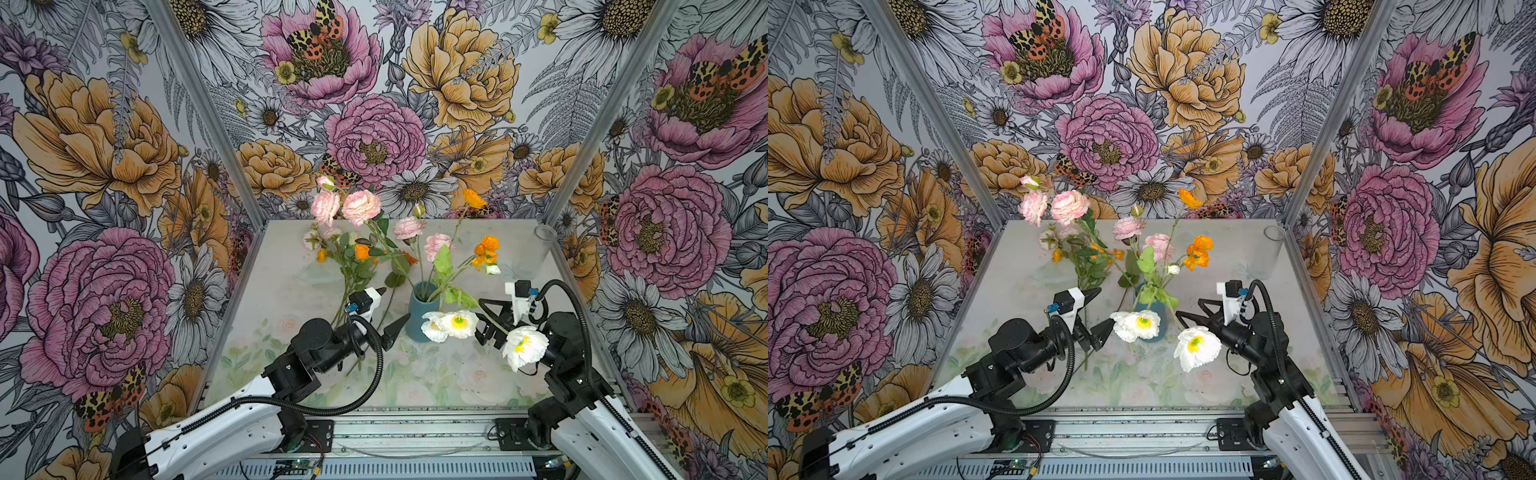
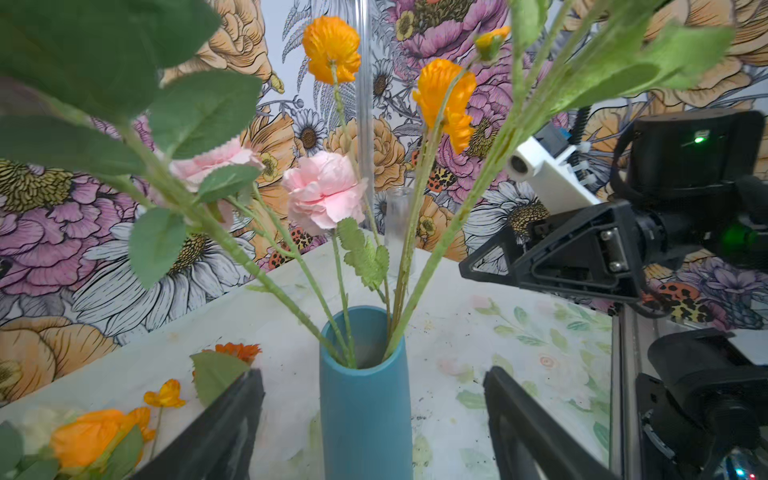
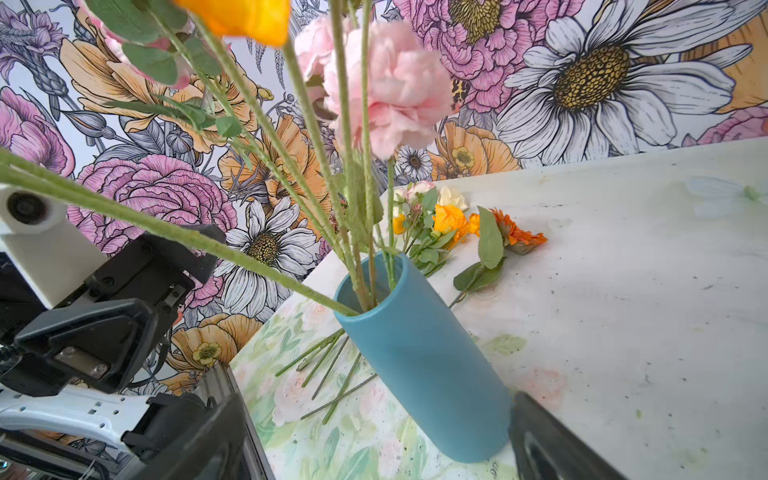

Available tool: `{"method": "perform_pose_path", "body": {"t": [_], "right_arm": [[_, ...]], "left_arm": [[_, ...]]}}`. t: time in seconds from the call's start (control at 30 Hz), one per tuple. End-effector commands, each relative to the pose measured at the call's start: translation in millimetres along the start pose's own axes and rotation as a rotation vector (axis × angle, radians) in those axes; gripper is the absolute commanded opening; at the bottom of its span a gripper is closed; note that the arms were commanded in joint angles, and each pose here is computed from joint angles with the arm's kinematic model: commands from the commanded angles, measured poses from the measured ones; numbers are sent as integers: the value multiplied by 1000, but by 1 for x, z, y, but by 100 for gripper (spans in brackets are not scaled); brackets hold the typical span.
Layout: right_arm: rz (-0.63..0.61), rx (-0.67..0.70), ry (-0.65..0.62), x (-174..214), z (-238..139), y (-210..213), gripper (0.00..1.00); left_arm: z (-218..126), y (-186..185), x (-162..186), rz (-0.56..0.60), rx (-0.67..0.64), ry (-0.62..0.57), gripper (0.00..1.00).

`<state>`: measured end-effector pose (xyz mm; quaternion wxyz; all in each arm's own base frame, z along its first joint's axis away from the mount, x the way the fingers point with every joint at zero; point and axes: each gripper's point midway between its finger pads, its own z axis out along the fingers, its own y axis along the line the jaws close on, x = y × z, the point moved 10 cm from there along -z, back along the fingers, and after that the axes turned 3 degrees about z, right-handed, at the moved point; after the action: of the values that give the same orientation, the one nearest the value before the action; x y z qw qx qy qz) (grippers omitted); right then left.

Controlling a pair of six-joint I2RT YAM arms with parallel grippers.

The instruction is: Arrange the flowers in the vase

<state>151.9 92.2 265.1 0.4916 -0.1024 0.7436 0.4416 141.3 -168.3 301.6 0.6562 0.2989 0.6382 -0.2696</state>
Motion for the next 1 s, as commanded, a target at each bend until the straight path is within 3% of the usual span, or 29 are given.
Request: {"method": "perform_pose_path", "body": {"t": [0.0,0.13,0.2,0.33,0.53,0.63,0.83,0.97], "right_arm": [[31,-15,15,2,-1,-3,99],[55,-22,44,6,2,-6,99],[63,-29,61,9,3,-7,99],[62,4,101,18,4,-14,100],[74,3,128,23,6,-17,100],[72,1,127,24,6,-17,100],[66,-14,134,25,5,-16,100],[61,-17,136,26,5,-16,100]], "left_arm": [[-5,24,22,-75,-178,221,82],[-6,58,41,-280,-330,334,66],[-7,74,59,-397,-402,382,63],[8,92,97,-522,-423,549,53],[59,94,130,-552,-302,696,52],[86,91,142,-490,-321,736,52],[128,99,147,-439,-385,697,52],[151,100,159,-403,-386,756,51]]}}
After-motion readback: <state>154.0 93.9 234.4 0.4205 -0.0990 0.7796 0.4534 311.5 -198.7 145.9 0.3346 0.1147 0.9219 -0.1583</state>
